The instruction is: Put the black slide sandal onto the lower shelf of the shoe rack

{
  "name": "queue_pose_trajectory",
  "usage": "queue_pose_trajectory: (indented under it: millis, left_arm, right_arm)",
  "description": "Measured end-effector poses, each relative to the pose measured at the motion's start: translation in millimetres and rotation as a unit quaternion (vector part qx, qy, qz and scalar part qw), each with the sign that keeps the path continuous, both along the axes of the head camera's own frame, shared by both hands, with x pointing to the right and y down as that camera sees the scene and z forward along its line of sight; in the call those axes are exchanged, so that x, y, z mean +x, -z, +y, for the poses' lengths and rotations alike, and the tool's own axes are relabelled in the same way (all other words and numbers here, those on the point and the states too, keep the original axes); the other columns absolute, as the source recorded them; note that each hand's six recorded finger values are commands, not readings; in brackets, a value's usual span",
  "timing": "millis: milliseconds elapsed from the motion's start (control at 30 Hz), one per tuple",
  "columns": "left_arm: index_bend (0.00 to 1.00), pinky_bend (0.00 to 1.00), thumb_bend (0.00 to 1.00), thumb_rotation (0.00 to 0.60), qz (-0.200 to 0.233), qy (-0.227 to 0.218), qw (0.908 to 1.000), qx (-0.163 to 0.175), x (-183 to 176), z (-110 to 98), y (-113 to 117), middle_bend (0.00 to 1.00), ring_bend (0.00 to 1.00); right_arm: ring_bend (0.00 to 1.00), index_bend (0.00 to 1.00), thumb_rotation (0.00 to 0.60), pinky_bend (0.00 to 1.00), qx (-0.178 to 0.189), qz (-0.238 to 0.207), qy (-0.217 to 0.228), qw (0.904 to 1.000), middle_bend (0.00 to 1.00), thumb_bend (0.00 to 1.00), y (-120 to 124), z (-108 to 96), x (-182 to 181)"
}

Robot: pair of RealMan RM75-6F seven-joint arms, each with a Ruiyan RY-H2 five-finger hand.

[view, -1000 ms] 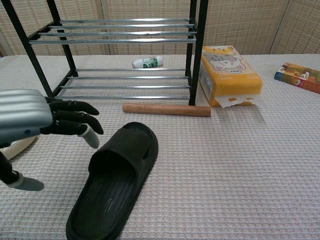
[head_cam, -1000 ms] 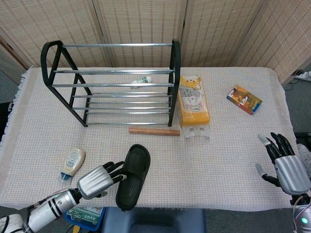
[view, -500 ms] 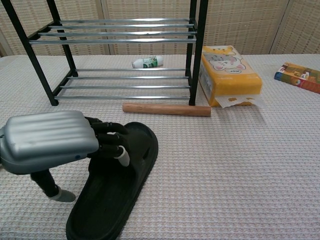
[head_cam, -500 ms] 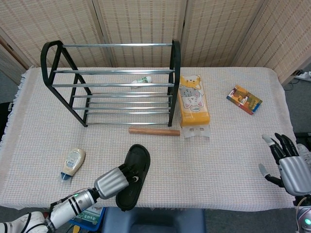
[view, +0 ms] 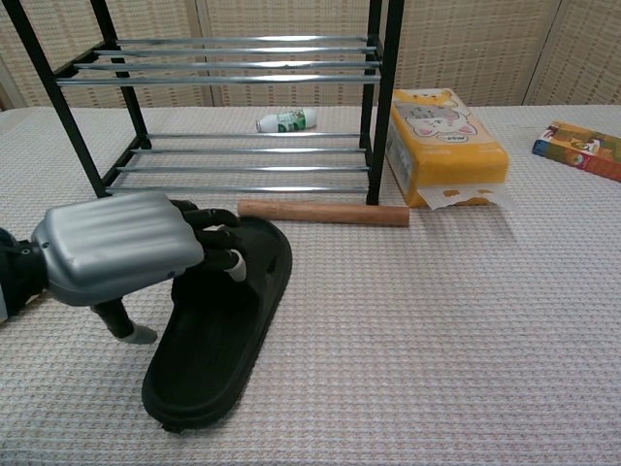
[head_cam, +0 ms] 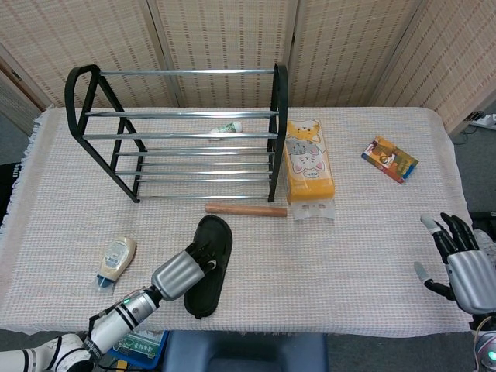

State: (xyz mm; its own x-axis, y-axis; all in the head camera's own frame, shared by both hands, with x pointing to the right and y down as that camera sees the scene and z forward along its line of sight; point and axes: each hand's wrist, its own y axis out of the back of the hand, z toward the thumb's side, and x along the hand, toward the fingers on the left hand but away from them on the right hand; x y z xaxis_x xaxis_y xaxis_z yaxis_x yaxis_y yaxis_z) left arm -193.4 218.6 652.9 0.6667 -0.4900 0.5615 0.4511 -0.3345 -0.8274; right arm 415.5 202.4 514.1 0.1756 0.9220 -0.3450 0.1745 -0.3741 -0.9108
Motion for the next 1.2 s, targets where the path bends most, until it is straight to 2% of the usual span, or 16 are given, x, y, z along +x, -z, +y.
queue_pose_trajectory:
  millis: [200,467,667,867,1033,1200]
  left_arm:
    - [0.26,0.27,0.13,0.600,-0.007,0.031,0.9994,0.014,-3,-18,-2,0.21,0.10]
    - [0.21,0.27,0.13,0.600,0.025,0.025,0.9990,0.026,-3,-17,11,0.21,0.10]
    - [0.18,0.27,0.13,0.600,0.069,-0.028,0.9957,0.056,-7,-13,20,0.19,0.10]
    - [0.18,0.26,0.13,0.600,0.083,-0.112,0.9854,0.098,-25,-16,10,0.18,0.10]
    - [0.18,0.26,0.13,0.600,0.081,-0.159,0.9781,0.107,-40,-18,-6,0.16,0.09]
    - [0.16,0.26,0.13,0.600,0.081,-0.202,0.9707,0.101,-33,-5,-18,0.14,0.08]
  right_arm:
    - [0.05,0.00,0.600,0.01,0.002,0.001,-0.002,1.0000,0.15,0.37,2,1,1]
    - [0.05,0.00,0.600,0.01,0.003,-0.001,-0.001,1.0000,0.15,0.37,2,2,1]
    - [0.05,0.00,0.600,0.01,0.005,-0.001,0.001,1.0000,0.15,0.37,4,3,1]
    - [0.05,0.00,0.600,0.01,0.006,0.000,-0.001,1.0000,0.15,0.37,6,5,1]
    - [0.05,0.00,0.600,0.01,0.007,0.001,-0.001,1.0000,0.15,0.37,8,6,-1]
    - [0.05,0.00,0.600,0.01,0.006,0.002,0.000,1.0000,0.15,0.37,7,6,-3]
